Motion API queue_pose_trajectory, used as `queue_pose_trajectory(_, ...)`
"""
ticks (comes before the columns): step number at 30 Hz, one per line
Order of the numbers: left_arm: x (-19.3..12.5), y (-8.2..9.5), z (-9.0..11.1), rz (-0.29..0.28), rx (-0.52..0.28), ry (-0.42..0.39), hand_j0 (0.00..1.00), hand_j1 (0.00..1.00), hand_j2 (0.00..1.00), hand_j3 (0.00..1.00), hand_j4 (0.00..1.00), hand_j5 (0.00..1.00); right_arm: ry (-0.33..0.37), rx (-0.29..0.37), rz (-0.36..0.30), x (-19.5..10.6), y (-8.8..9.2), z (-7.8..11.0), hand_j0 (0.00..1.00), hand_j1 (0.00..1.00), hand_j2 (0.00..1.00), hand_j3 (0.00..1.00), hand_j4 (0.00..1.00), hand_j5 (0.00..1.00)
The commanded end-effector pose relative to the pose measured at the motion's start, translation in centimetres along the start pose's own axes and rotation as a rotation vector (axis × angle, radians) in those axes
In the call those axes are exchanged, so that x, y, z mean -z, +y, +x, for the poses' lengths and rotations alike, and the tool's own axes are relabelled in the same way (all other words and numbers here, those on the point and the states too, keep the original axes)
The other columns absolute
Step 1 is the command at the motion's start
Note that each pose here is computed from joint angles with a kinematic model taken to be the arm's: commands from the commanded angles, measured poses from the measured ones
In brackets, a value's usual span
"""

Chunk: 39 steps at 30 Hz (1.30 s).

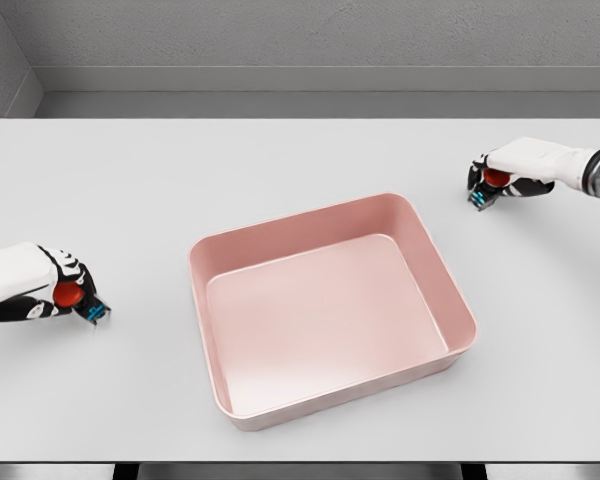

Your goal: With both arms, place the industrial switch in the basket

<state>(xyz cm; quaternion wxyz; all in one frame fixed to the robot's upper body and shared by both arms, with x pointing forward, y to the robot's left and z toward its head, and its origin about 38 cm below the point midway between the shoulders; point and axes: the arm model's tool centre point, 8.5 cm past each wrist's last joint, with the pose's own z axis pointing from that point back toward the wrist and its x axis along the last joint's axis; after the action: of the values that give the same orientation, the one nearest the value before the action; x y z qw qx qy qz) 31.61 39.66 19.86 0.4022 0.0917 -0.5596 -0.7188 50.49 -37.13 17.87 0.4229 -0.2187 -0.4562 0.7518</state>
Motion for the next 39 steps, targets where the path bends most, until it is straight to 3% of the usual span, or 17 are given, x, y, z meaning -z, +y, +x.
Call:
queue_pose_trajectory(1,0.1,0.3,0.2,0.018,-0.008,-0.009,0.46,0.46,0.46,0.46,0.46,0.46,0.002,0.003,-0.006,-0.2,-0.1,-0.1,0.52,0.52,0.52,0.52,0.52,0.52)
queue_pose_trajectory(12,1.0,3.9,1.6,0.101,0.041,-0.068,0.46,0.46,0.46,0.46,0.46,0.46,-0.01,-0.034,-0.031,-0.9,-1.5,0.1,0.49,0.49,0.49,0.49,0.49,0.49)
queue_pose_trajectory(23,2.3,5.3,3.4,0.159,0.071,-0.135,0.46,0.46,0.46,0.46,0.46,0.46,0.048,-0.06,-0.076,-4.4,-3.3,-1.9,0.49,0.49,0.49,0.49,0.49,0.49)
queue_pose_trajectory(27,2.9,5.7,4.1,0.181,0.081,-0.163,0.46,0.46,0.46,0.46,0.46,0.46,0.037,-0.144,-0.091,-6.4,-4.8,-1.1,0.49,0.49,0.49,0.49,0.49,0.49)
queue_pose_trajectory(34,4.2,6.5,4.8,0.22,0.093,-0.202,0.46,0.46,0.46,0.46,0.46,0.46,0.056,-0.147,-0.096,-7.6,-5.0,-1.6,0.49,0.49,0.49,0.49,0.49,0.49)
queue_pose_trajectory(39,5.1,6.7,5.2,0.238,0.092,-0.227,0.46,0.46,0.46,0.46,0.46,0.46,0.033,-0.198,-0.099,-8.2,-5.6,-0.5,0.49,0.49,0.49,0.49,0.49,0.49)
